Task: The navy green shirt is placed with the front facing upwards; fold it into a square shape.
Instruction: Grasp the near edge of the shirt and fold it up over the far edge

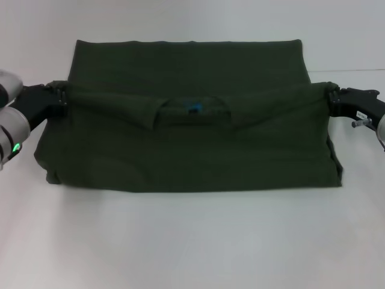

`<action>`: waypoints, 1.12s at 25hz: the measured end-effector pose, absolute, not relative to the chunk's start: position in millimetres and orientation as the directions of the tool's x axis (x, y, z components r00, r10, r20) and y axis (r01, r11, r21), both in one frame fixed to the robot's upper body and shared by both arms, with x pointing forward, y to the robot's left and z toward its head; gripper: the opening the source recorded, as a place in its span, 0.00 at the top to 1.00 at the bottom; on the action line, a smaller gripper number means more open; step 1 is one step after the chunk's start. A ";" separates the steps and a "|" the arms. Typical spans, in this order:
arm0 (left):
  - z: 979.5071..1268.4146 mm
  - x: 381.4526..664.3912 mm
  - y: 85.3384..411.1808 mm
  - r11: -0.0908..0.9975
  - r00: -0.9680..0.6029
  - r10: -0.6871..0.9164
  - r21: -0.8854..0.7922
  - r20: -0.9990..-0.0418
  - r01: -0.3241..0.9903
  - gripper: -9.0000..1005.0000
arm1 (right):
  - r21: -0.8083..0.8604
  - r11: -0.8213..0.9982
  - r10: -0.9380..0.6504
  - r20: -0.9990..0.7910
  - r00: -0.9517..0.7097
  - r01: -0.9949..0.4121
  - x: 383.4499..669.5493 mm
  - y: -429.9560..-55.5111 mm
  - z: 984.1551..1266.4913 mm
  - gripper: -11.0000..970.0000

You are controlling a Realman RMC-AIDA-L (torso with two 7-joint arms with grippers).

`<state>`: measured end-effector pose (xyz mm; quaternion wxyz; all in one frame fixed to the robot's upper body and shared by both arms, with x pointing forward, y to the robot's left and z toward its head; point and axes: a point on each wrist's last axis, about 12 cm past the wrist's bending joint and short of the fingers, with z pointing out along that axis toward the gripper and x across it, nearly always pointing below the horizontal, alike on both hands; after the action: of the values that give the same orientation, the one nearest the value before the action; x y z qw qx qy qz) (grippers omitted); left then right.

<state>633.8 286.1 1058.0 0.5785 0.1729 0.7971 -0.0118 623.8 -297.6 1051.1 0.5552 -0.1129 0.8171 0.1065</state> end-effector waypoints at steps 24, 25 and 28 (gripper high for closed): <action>1061.0 638.7 271.3 0.945 -0.228 0.253 0.191 -0.940 0.265 0.47 | 0.034 0.958 -0.083 -0.917 -0.391 -0.283 628.9 -293.2 1049.6 0.47; 1061.8 639.0 271.8 0.949 -0.225 0.243 0.183 -0.944 0.258 0.44 | 0.041 0.959 -0.076 -0.917 -0.392 -0.282 628.7 -293.8 1049.9 0.44; 1062.7 639.5 273.0 0.955 -0.224 0.224 0.167 -0.949 0.246 0.37 | 0.062 0.959 -0.055 -0.917 -0.395 -0.277 627.5 -294.8 1049.6 0.36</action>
<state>639.5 273.0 1062.7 0.6046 0.1501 0.7822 -0.0094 627.5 -294.8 1049.6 0.5407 -0.1002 0.8289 0.1029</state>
